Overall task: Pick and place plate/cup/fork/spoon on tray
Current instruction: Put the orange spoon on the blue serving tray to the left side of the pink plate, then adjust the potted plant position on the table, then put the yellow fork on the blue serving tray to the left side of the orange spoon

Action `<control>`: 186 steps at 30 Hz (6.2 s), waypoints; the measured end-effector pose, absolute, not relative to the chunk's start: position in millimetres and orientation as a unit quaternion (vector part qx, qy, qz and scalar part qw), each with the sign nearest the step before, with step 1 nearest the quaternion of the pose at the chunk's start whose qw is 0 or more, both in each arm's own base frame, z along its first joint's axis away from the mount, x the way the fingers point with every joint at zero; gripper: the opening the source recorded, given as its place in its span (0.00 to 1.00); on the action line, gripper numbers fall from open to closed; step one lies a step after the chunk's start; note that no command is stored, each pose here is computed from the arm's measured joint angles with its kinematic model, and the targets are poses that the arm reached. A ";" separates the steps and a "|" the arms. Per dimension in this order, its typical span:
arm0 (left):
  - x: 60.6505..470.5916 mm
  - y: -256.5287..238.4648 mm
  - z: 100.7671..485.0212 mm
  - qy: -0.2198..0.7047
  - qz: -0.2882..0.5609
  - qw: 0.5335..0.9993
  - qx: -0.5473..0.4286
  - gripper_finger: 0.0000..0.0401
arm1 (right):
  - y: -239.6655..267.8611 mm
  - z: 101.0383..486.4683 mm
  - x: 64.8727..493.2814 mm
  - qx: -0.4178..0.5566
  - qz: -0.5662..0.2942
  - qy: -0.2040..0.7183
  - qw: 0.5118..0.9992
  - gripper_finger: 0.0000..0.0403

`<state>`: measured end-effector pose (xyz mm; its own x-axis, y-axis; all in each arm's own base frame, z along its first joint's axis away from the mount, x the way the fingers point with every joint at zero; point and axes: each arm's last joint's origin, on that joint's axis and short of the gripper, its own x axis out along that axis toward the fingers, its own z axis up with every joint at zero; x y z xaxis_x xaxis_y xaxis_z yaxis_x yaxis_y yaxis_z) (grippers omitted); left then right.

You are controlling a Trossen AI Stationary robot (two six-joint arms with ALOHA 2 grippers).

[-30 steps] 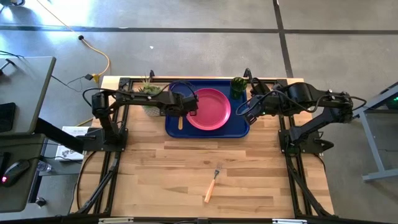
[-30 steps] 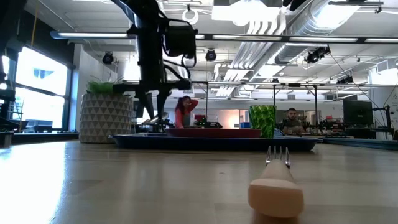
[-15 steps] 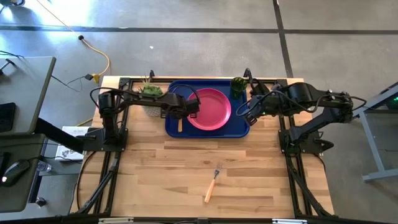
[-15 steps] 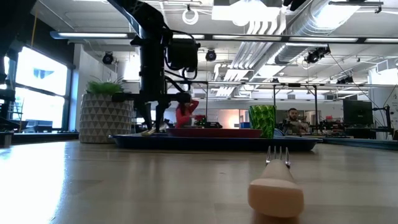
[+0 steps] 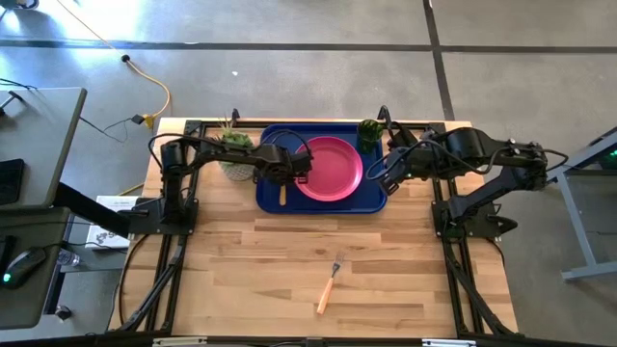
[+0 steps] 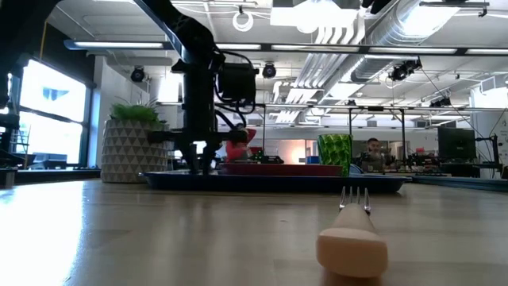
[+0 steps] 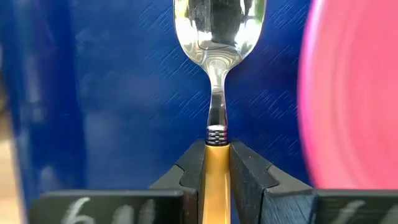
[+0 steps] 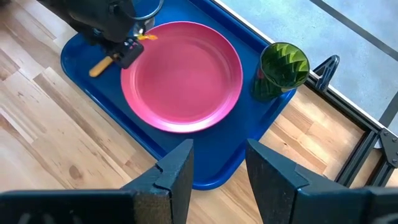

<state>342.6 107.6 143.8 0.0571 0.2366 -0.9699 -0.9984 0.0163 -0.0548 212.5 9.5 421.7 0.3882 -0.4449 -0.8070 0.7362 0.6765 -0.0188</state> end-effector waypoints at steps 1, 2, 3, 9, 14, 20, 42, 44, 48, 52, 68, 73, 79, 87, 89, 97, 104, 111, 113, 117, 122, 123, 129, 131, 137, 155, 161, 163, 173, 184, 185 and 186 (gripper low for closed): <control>341.9 107.1 144.4 0.428 0.539 0.572 -0.447 0.10 | 9.5 421.7 212.5 0.175 -0.362 0.418 0.815 0.34; 342.2 107.2 144.5 0.428 0.538 0.573 -0.446 0.10 | 9.5 421.7 212.5 0.175 -0.362 0.418 0.815 0.34; 342.6 107.4 144.6 0.426 0.537 0.575 -0.446 0.10 | 9.5 421.7 212.5 0.175 -0.362 0.418 0.815 0.34; 341.5 110.3 144.7 0.421 0.546 0.575 -0.440 0.10 | 9.6 421.7 212.5 0.175 -0.362 0.418 0.815 0.34; 342.4 111.2 144.9 0.416 0.545 0.578 -0.443 0.12 | 9.6 421.7 212.5 0.175 -0.362 0.418 0.815 0.34; 342.6 110.5 144.8 0.420 0.539 0.575 -0.450 0.19 | 9.6 421.7 212.5 0.175 -0.362 0.418 0.815 0.34; 336.8 105.7 159.4 0.431 0.532 0.582 -0.438 0.26 | 9.6 421.7 212.5 0.174 -0.362 0.418 0.815 0.34; 336.3 105.3 163.7 0.427 0.529 0.587 -0.440 0.26 | 9.6 421.7 212.6 0.174 -0.362 0.418 0.815 0.34; 333.4 103.5 170.9 0.431 0.523 0.590 -0.439 0.26 | 9.6 421.6 212.6 0.175 -0.361 0.419 0.815 0.34; 333.0 98.2 183.2 0.422 0.508 0.608 -0.441 0.26 | 9.7 421.6 212.6 0.176 -0.360 0.420 0.814 0.34; 310.0 62.4 263.7 0.370 0.413 0.713 -0.428 0.26 | 15.1 419.7 213.2 0.198 -0.273 0.475 0.813 0.34; 291.9 46.3 296.5 0.340 0.383 0.767 -0.387 0.26 | 15.7 421.2 216.6 0.211 -0.267 0.459 0.821 0.34; 274.6 45.5 315.5 0.329 0.376 0.799 -0.336 0.26 | 16.6 425.6 224.8 0.256 -0.267 0.411 0.833 0.34; 259.8 53.0 302.2 0.420 0.412 0.754 -0.294 0.26 | 15.6 428.4 228.6 0.305 -0.303 0.363 0.827 0.34; 259.0 57.4 295.9 0.447 0.419 0.740 -0.279 0.26 | 14.8 428.6 228.5 0.314 -0.320 0.349 0.823 0.34; 268.2 76.1 273.1 0.521 0.407 0.718 -0.217 0.26 | 12.2 428.1 230.5 0.343 -0.379 0.301 0.805 0.34; 269.1 88.7 254.6 0.597 0.385 0.684 -0.163 0.26 | 12.7 421.1 240.8 0.362 -0.408 0.289 0.787 0.34; 256.0 97.8 231.7 0.636 0.388 0.650 -0.146 0.26 | 13.3 414.6 249.6 0.363 -0.421 0.292 0.779 0.34; 254.1 98.7 226.7 0.641 0.385 0.649 -0.142 0.26 | 11.6 413.3 251.4 0.367 -0.427 0.290 0.774 0.34; 254.3 99.3 223.5 0.637 0.387 0.652 -0.141 0.26 | 4.2 413.6 251.2 0.371 -0.439 0.283 0.768 0.34; 254.8 102.8 223.8 0.624 0.404 0.654 -0.139 0.26 | -5.1 413.4 251.3 0.367 -0.444 0.288 0.765 0.34; 254.2 104.5 223.9 0.622 0.410 0.652 -0.138 0.26 | -6.3 413.3 251.3 0.365 -0.443 0.291 0.765 0.34; 247.1 119.4 224.2 0.620 0.433 0.638 -0.147 0.26 | -8.9 413.3 251.3 0.361 -0.442 0.295 0.766 0.34; 244.6 124.2 224.1 0.621 0.435 0.634 -0.149 0.26 | -8.8 413.2 251.3 0.356 -0.440 0.298 0.768 0.34; 235.7 137.0 224.1 0.631 0.441 0.619 -0.156 0.26 | -8.7 413.2 251.3 0.356 -0.437 0.301 0.769 0.34; 231.4 130.6 234.6 0.633 0.427 0.632 -0.133 0.26 | -6.9 413.9 253.6 0.377 -0.414 0.307 0.770 0.34; 226.9 110.8 255.1 0.603 0.409 0.670 -0.144 0.26 | 1.0 416.4 261.5 0.412 -0.369 0.299 0.778 0.34; 224.1 101.4 264.4 0.589 0.399 0.689 -0.143 0.26 | 7.3 415.8 263.6 0.423 -0.357 0.302 0.776 0.34; 204.3 55.6 303.8 0.514 0.345 0.770 -0.158 0.26 | 44.9 390.5 288.5 0.467 -0.356 0.343 0.733 0.34; 187.3 27.1 322.8 0.481 0.277 0.815 -0.166 0.26 | 100.7 332.2 327.6 0.518 -0.397 0.407 0.639 0.34; 186.2 25.5 323.8 0.479 0.273 0.818 -0.165 0.26 | 105.7 326.5 330.2 0.521 -0.401 0.414 0.629 0.34; 185.5 24.2 324.5 0.478 0.271 0.820 -0.164 0.26 | 110.9 320.7 332.7 0.525 -0.406 0.420 0.619 0.34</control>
